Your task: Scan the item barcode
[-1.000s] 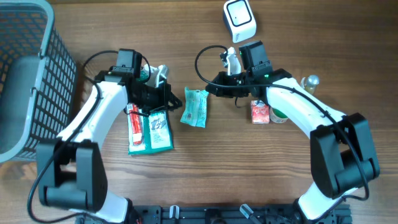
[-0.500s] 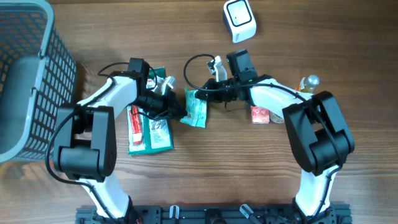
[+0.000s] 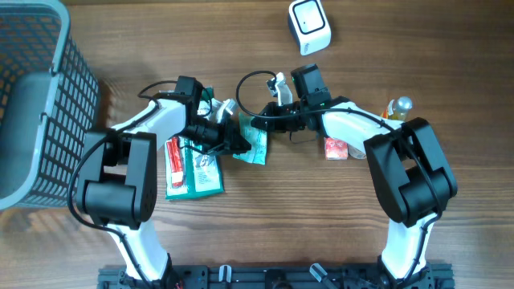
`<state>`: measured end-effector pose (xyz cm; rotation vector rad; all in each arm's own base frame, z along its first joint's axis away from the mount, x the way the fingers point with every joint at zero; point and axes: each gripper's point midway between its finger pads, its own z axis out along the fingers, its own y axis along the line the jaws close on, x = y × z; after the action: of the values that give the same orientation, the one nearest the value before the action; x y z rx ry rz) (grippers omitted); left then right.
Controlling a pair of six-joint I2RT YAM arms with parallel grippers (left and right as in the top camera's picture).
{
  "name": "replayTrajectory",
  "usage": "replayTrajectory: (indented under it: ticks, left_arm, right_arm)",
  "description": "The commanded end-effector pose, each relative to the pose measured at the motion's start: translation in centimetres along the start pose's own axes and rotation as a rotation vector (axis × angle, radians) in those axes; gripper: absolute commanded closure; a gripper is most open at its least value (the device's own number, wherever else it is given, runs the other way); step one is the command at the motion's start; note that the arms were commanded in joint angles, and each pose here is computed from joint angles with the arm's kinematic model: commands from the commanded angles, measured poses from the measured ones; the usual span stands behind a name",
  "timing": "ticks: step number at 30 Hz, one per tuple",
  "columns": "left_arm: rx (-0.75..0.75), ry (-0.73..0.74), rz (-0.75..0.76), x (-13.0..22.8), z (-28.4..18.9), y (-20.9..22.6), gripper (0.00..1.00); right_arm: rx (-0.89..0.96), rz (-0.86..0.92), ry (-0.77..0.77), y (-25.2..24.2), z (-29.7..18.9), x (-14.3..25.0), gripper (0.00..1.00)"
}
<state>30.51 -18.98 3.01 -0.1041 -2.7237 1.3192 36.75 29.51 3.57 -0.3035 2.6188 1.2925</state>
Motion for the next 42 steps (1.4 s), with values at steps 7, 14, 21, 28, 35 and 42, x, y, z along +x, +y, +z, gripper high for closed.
replayTrajectory:
  ticks: [7,14,21,28,35,42]
  left_arm:
    - [-0.277,0.085,-0.164,2.6,1.1,7.7,0.96]
    - [-0.389,0.116,-0.229,3.9,0.2,9.0,0.96]
    - [-0.332,-0.193,-0.007,-2.1,-7.6,-1.8,0.96]
    - [-0.257,-0.194,0.044,-4.1,-4.8,-2.4,0.96]
    - [-0.193,-0.171,0.036,-6.2,-1.4,0.1,0.96]
    - [-0.203,-0.148,0.012,-6.0,-0.5,1.3,0.96]
  right_arm:
    - [0.233,0.105,-0.02,-6.1,1.3,0.6,0.96]
    - [0.28,0.119,-0.017,-7.6,1.7,1.1,0.96]
    - [0.039,-0.003,-0.063,1.0,-1.3,-1.7,0.78]
    - [0.073,0.165,0.1,1.9,-3.4,2.9,0.96]
    - [0.081,0.165,0.126,0.3,-2.6,5.2,0.96]
    - [0.118,0.124,0.125,0.3,-0.3,5.8,0.96]
